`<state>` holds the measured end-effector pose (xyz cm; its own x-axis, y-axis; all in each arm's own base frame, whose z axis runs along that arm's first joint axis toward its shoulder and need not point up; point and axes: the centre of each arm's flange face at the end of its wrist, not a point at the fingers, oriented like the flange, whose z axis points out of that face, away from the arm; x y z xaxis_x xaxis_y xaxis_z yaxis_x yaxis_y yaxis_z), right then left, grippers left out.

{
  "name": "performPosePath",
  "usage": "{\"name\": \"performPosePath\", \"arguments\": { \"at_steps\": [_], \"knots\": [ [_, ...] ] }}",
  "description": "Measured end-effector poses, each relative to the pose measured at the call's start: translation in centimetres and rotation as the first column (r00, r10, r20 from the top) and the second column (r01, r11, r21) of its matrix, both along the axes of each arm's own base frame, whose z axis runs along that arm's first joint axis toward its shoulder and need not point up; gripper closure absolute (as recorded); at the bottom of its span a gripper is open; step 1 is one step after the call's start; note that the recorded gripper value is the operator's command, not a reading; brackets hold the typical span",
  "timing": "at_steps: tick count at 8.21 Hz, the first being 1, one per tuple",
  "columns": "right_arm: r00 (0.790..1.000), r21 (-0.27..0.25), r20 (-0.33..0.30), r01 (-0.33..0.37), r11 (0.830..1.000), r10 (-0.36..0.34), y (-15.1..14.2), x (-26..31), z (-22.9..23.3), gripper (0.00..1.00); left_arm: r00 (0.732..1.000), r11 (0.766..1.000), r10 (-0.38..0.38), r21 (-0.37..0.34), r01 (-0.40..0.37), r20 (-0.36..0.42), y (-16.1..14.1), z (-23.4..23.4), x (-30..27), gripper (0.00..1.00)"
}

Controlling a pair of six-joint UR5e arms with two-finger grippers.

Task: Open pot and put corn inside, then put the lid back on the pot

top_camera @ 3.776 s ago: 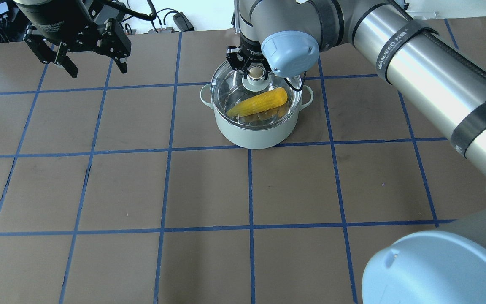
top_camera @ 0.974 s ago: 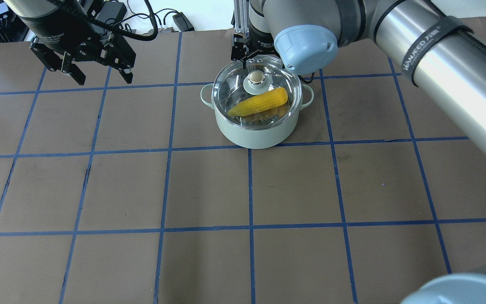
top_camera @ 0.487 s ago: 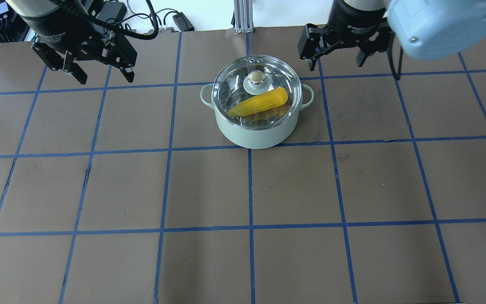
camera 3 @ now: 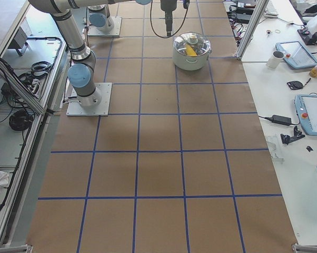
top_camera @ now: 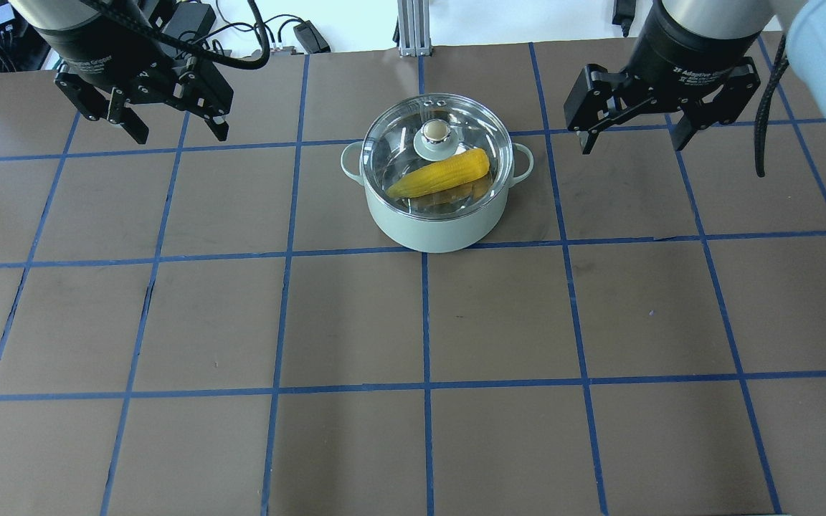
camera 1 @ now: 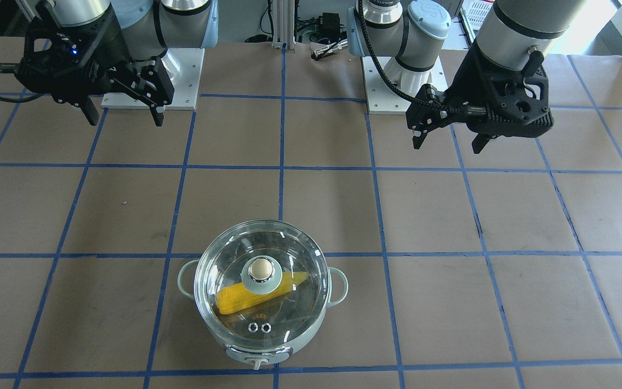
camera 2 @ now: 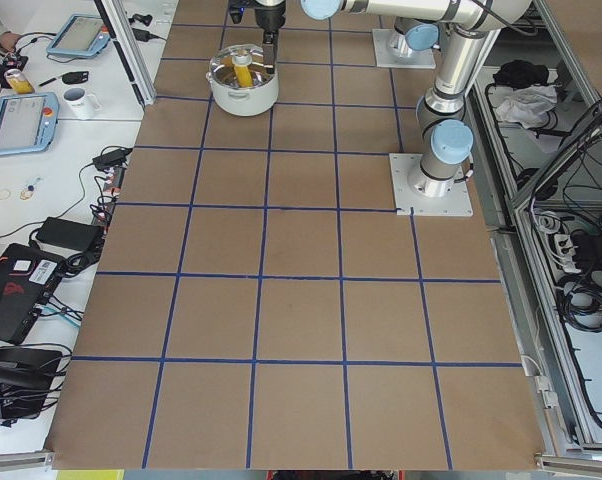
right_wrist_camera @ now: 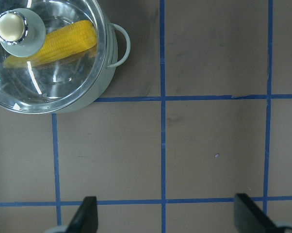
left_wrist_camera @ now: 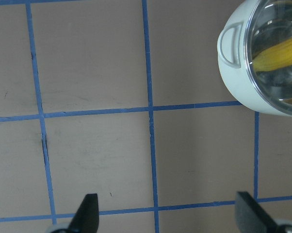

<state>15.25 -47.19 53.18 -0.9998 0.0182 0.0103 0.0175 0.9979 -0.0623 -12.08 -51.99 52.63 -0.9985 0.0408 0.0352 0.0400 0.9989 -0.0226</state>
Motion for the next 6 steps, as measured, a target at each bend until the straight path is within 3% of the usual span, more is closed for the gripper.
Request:
{"name": "performPosePath", "arguments": {
  "at_steps": [6],
  "knots": [
    [1.000,-0.003,0.000,-0.027,1.000,0.027,0.34,-0.14,0.29,0.00,1.000,1.000,-0.001,0.001,0.001,0.001,0.02,-0.07,-0.04,0.00]
  ]
}}
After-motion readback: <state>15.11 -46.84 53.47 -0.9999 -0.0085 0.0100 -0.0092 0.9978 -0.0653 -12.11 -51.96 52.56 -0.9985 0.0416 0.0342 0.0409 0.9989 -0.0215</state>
